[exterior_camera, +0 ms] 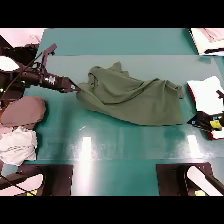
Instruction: Fold the shirts.
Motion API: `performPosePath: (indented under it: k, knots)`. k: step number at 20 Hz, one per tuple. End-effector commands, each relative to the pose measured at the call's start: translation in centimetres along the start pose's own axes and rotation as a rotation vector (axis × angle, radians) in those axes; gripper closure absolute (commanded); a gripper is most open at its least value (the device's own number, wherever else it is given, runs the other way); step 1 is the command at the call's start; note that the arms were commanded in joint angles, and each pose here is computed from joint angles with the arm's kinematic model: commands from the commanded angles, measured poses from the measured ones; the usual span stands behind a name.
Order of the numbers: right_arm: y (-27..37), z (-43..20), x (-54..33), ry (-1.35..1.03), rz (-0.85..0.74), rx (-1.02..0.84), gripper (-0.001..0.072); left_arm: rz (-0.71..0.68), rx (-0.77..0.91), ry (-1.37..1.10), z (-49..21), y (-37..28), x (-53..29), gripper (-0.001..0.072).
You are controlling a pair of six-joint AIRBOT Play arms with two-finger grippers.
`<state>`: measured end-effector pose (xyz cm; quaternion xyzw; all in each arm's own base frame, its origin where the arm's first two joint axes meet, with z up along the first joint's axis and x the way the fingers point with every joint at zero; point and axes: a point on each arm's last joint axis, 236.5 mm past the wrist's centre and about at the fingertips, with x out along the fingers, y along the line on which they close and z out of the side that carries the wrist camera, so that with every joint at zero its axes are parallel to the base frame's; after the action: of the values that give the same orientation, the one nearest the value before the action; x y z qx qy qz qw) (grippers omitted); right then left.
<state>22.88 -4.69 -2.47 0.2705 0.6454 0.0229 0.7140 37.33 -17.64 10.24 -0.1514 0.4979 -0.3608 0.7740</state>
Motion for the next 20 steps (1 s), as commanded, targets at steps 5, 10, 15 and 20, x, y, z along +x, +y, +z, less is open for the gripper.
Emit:
performPosePath:
  k: [5,10,15,20]
  knots:
    - [-3.1,0.4,4.2,0.105,0.039,0.086,0.0293,0.124,0.027,0.085,-1.2,2.0,-1.3,0.0681]
    - [-0.9,2.8,6.4,0.059,0.127,0.097,0.0293,0.124,0.024,0.083,-1.2,2.0,-1.3,0.0681]
    - [1.5,2.1,8.3,0.126,0.140,0.030,0.0318,0.124,0.025,0.083,-1.2,2.0,-1.3,0.0681]
    - [2.9,2.6,7.0,0.074,0.137,-0.047,0.0692,0.122,0.012,0.086,-1.3,1.9,-1.3,0.0682]
